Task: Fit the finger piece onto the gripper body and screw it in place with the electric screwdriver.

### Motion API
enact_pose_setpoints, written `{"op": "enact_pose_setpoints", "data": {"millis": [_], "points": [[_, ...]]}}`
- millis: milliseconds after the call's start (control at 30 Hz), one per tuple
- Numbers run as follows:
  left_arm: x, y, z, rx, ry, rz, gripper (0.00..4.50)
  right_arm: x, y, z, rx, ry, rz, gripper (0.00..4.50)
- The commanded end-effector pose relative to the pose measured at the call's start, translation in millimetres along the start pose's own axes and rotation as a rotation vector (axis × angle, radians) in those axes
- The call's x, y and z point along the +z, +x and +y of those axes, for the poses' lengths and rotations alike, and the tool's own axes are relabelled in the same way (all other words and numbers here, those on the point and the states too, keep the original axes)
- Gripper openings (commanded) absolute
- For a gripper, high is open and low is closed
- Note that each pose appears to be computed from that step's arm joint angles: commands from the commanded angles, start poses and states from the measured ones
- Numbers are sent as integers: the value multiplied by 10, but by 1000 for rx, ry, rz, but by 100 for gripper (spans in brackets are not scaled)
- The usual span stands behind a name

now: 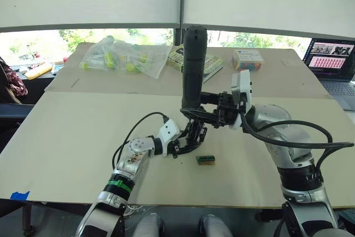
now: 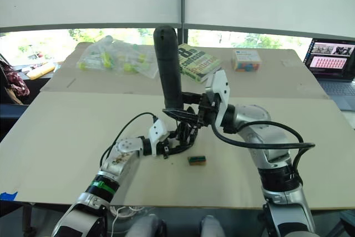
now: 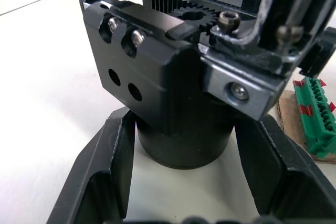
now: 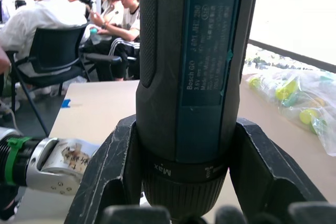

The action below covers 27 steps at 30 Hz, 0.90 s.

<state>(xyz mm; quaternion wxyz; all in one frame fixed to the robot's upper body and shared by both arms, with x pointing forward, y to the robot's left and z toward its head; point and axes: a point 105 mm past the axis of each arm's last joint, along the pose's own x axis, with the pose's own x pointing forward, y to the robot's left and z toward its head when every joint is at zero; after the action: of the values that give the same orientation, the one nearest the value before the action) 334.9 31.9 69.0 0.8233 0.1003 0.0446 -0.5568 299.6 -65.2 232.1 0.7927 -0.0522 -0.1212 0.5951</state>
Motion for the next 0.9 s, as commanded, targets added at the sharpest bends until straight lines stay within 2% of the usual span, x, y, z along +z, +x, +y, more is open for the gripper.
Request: {"op": "enact_pose_setpoints", "data": {"millis": [33, 400, 900], "points": [[-260, 49, -185, -62, -65, 83, 228, -99, -70, -30, -41, 17, 27, 192], [-269, 39, -170, -56, -64, 89, 228, -390, -123, -54, -106, 35, 118, 192], [-277, 35, -162, -52, -69, 89, 228, -580, -81, -8, -108, 36, 200, 192]]}}
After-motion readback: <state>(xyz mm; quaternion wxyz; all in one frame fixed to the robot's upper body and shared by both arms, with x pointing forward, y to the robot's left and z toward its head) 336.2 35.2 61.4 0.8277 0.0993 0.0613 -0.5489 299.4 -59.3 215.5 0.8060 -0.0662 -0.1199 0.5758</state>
